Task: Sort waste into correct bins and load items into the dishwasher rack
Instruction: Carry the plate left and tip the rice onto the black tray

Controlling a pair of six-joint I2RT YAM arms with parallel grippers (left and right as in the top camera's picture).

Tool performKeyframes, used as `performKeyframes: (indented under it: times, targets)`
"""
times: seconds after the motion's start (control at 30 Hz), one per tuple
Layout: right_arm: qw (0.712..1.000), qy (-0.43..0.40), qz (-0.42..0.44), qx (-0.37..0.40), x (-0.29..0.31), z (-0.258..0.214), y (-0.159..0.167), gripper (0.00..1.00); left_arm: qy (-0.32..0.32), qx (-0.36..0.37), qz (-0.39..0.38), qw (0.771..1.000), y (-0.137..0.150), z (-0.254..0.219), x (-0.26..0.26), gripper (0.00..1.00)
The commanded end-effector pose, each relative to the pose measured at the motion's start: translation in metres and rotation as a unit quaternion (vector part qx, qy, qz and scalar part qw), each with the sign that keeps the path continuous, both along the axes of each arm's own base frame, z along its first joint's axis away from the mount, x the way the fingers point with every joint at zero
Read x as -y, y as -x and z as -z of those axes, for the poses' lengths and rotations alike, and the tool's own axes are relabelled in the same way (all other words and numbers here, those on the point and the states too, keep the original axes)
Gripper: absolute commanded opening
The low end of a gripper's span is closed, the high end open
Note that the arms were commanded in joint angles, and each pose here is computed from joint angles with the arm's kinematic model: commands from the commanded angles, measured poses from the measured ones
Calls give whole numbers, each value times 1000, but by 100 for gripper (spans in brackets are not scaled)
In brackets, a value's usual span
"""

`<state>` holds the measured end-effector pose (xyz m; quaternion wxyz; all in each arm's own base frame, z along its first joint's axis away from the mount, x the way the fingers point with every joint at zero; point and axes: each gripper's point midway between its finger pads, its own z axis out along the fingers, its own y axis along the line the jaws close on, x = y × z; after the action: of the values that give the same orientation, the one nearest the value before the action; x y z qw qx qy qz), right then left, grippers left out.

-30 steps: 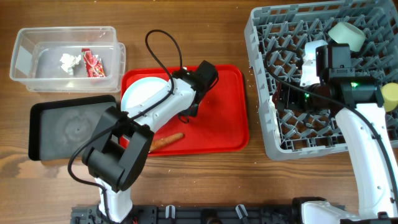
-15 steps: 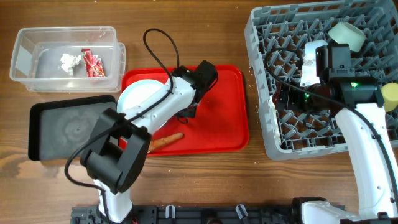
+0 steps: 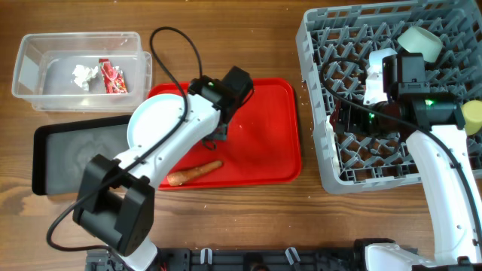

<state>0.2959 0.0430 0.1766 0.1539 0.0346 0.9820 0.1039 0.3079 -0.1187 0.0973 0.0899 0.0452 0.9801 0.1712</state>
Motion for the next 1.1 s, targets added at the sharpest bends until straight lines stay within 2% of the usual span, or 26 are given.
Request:
performKeyframes:
  times: [0.0,0.3,0.6,0.83,1.07]
  targets:
    - [1000,6,-1,12,2,-7,-2,83,2,34,-42,999,-11,-22,-24,4]
    - [1000,6,-1,12,2,-7,-2,83,35,67,-129,989,-18,-50,-80,4]
    - [1000,6,-1,12,2,-7,-2,83,174,41,-185,966,-24,-49,-115,4]
    - [1000,6,-2,10,2,-7,-2,83,327,50,-225,916,-33,-56,-140,4]
    - [1000,6,-2,10,2,-7,-1,83,489,86,-224,838,-30,-85,-164,4]
